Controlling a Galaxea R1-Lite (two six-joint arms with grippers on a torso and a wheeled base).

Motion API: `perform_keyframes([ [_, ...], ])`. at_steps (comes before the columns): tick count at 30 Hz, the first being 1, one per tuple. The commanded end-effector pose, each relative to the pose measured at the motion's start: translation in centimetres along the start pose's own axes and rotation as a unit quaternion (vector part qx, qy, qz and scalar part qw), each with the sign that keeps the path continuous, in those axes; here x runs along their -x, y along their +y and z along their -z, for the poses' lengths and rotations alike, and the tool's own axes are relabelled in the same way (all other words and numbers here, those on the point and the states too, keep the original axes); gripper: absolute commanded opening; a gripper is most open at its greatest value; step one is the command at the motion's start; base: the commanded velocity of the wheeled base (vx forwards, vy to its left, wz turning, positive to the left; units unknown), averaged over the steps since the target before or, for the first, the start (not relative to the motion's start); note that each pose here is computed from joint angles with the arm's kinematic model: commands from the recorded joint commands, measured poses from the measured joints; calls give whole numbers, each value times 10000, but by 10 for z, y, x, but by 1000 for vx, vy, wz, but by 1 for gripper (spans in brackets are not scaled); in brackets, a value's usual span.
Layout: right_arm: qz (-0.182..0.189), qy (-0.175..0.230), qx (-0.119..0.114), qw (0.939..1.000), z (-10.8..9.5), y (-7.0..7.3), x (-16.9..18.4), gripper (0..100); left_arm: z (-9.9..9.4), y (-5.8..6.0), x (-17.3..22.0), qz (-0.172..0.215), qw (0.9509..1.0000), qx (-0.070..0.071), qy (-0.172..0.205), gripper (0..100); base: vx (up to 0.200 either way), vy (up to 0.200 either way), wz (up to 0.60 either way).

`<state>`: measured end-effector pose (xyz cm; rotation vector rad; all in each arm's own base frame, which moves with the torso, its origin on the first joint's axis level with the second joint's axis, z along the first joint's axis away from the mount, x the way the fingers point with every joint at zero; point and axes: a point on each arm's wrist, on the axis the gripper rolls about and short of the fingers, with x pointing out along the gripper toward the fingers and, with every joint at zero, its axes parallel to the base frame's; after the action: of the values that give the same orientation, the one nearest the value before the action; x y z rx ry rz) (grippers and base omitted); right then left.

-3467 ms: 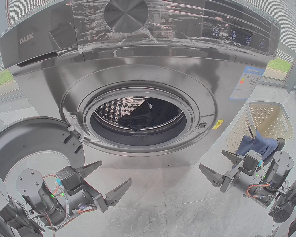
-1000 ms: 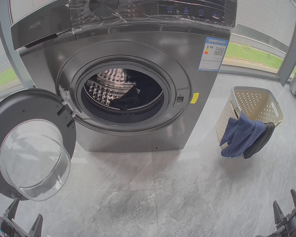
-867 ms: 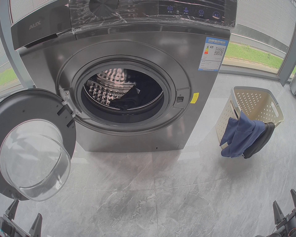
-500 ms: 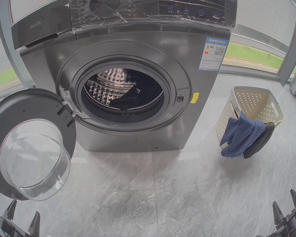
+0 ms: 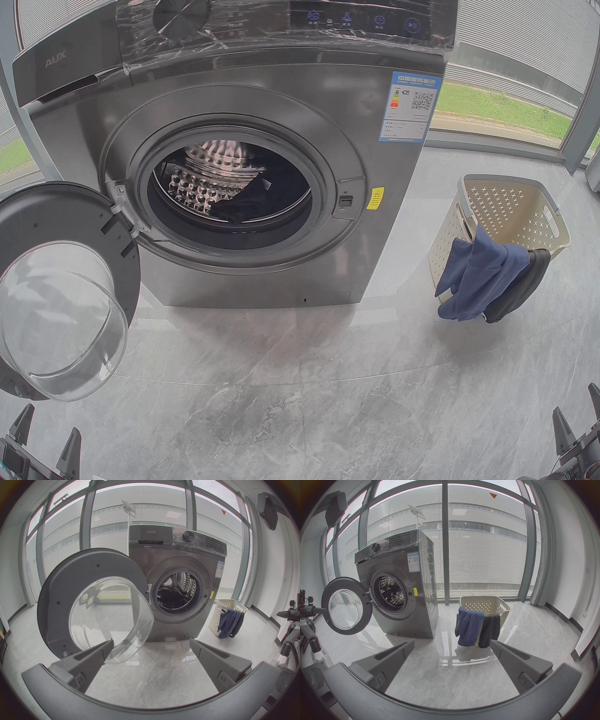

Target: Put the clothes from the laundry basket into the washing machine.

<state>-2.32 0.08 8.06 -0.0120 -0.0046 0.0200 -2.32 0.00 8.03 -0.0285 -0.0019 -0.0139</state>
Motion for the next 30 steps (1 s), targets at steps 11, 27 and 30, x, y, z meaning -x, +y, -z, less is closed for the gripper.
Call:
perform_keyframes([
  [11, 15, 38, -7, 10000, 5, 0, 0, 100, 5, 0, -1, 14, 10000, -12, 42, 100, 0, -91, 164],
  [27, 8, 38, -7, 10000, 5, 0, 0, 100, 5, 0, -1, 6, 10000, -4, 42, 100, 0, -200, 0],
  [30, 8, 38, 1, 10000, 5, 0, 0, 100, 5, 0, -1, 6, 10000, 11, 49, 100, 0, -200, 0],
])
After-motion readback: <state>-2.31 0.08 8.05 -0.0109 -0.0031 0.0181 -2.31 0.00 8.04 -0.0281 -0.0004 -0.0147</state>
